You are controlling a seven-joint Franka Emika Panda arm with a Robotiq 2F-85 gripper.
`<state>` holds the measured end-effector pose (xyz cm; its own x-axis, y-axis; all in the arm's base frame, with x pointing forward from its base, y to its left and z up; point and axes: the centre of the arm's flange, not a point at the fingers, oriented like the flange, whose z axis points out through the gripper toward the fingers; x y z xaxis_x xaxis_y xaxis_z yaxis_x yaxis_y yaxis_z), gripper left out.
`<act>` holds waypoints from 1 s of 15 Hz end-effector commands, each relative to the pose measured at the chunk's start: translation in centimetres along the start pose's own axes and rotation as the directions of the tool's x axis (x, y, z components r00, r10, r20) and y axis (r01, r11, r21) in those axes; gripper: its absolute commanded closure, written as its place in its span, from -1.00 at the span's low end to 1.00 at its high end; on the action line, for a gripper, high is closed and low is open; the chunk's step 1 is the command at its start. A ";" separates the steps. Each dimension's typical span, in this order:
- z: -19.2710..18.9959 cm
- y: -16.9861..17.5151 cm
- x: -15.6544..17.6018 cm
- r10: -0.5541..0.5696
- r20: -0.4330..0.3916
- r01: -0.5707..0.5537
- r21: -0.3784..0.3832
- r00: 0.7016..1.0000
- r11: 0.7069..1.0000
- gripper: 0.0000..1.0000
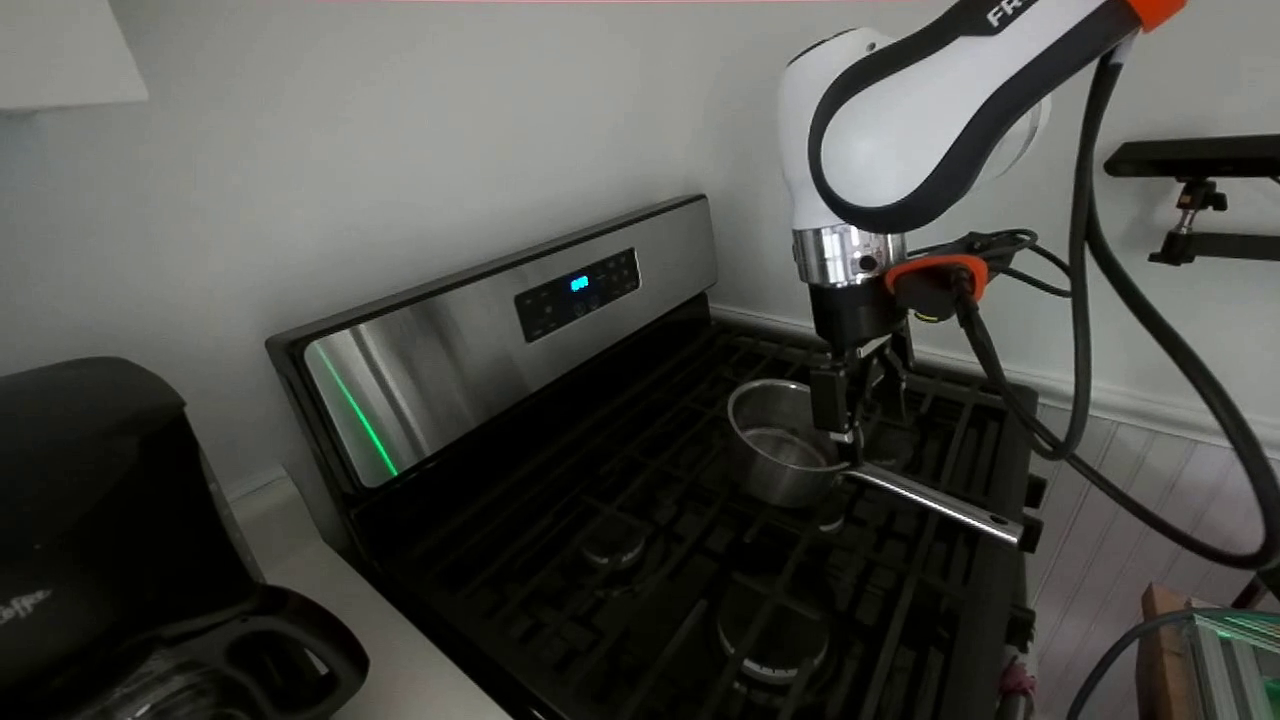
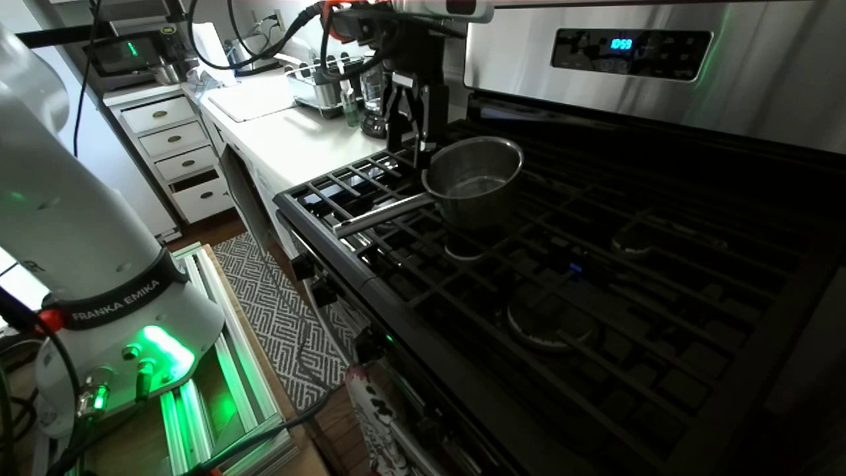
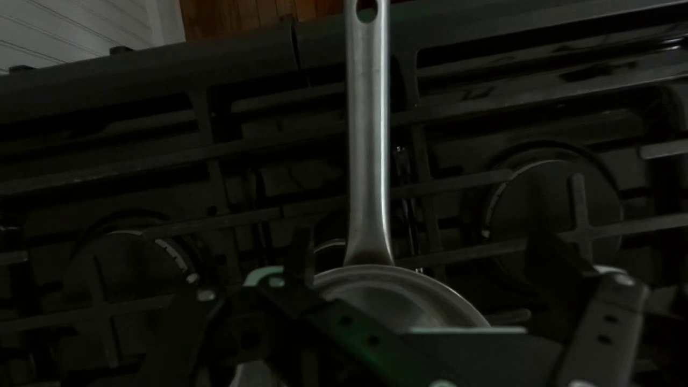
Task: Move the pot to the center of the stove
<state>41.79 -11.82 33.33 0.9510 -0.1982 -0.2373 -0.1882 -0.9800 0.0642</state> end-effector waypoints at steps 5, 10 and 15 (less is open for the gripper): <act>-7.5 -0.9 -3.7 0.121 -0.145 -0.128 -0.043 0.982 0.991 -1.00; -11.7 -1.7 -5.6 0.176 -0.216 -0.189 -0.039 0.960 0.981 -1.00; -14.3 -2.2 -7.0 0.193 -0.248 -0.211 -0.048 0.949 0.976 -1.00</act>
<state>39.79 -8.53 46.71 0.9355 -0.3532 0.0094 -0.3515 -0.9279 0.1242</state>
